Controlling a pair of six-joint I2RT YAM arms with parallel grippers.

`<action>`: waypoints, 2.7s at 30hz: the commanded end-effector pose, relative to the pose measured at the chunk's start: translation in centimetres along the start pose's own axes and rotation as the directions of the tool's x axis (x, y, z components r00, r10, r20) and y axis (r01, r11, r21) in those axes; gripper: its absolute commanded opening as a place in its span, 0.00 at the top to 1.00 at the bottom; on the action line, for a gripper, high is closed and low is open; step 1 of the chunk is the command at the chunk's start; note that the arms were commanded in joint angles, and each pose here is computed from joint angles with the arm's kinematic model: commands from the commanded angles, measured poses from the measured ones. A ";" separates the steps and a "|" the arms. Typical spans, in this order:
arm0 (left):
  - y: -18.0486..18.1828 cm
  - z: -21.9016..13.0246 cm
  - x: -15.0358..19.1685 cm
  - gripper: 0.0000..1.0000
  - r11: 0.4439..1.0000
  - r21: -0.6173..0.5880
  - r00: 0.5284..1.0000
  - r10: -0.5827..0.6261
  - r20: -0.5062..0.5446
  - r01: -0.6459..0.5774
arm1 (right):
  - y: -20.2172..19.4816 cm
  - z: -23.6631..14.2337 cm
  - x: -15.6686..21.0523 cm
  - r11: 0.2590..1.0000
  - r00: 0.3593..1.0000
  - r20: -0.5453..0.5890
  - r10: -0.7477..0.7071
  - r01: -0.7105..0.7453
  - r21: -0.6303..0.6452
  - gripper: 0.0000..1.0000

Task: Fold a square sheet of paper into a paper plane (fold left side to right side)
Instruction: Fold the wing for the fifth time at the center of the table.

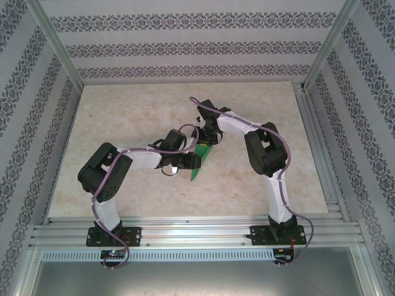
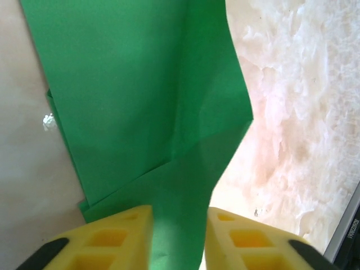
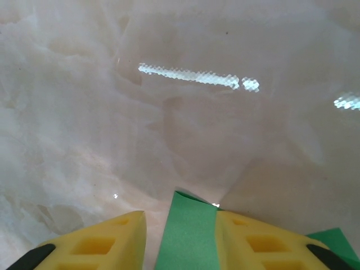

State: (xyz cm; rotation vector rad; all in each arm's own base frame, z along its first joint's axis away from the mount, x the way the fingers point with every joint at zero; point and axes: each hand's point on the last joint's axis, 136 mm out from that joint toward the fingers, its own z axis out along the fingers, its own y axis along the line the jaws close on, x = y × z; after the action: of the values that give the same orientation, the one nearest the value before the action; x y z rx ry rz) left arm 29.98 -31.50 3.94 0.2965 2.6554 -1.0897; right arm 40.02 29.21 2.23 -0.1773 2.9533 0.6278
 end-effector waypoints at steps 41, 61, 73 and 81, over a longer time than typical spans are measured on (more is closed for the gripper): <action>-3.6 1.6 -0.9 0.31 0.566 -0.605 0.827 0.432 -0.360 -0.559 | -17.8 -17.9 12.0 0.942 0.887 0.350 0.302 -0.335 0.035 0.45; -2.7 2.9 -2.6 0.68 0.405 -0.686 0.783 0.459 -0.420 -0.605 | -18.3 -17.7 12.8 0.937 0.881 0.342 0.327 -0.350 0.005 0.45; -5.9 1.8 -2.9 1.00 0.654 -0.580 0.872 0.412 -0.266 -0.486 | -15.3 -17.4 11.6 0.950 0.891 0.336 0.307 -0.264 -0.168 0.58; -7.9 -0.9 -4.1 1.00 0.833 -0.464 0.952 0.292 -0.092 -0.300 | -13.7 -15.9 11.4 0.947 0.905 0.307 0.295 -0.233 -0.223 0.62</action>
State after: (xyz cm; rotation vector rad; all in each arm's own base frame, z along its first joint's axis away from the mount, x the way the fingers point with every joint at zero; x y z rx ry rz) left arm 31.08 -35.55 8.18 0.7297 2.6834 -0.1076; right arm 28.88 7.92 9.63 0.3391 2.6300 0.7945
